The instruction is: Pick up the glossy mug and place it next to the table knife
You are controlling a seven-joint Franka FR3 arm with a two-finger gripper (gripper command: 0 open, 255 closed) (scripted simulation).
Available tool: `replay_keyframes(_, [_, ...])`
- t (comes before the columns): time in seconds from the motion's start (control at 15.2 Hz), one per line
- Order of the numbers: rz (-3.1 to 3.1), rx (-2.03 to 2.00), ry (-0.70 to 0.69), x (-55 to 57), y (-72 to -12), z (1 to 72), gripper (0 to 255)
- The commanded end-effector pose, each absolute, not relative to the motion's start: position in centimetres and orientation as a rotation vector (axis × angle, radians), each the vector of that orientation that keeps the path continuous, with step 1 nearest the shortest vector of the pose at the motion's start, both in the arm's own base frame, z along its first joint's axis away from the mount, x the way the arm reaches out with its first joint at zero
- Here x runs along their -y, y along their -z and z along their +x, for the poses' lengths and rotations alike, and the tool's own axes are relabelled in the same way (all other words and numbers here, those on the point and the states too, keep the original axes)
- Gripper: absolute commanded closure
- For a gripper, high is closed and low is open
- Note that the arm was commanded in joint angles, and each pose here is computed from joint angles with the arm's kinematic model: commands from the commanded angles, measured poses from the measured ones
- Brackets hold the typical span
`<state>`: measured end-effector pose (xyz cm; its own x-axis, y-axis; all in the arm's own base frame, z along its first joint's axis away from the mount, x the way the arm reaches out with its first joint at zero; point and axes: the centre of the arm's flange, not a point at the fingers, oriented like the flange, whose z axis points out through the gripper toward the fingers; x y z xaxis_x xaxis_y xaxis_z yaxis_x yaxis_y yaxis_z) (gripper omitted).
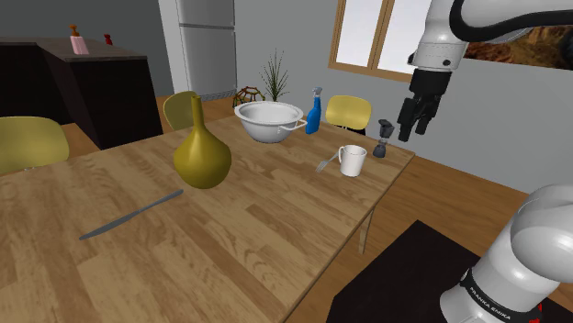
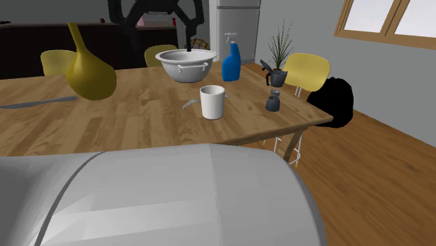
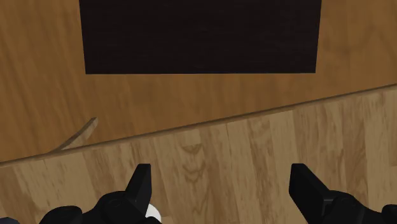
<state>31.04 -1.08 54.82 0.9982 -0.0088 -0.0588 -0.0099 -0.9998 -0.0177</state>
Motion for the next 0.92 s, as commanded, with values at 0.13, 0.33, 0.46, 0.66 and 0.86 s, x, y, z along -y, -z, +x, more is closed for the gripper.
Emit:
replay_keyframes(0.13, [-3.129,-0.009,-0.088,1.7,-53.3,33.0,0])
replay_keyframes(0.33, [-3.139,-0.001,-0.084,2.5,-50.9,36.0,0])
replay_keyframes(0.46, [-3.146,0.005,-0.080,3.1,-49.4,38.0,0])
replay_keyframes(0.66, [-3.156,0.013,-0.075,4.0,-47.1,41.0,0])
replay_keyframes(0.86, [-3.166,0.022,-0.070,4.9,-44.9,44.0,0])
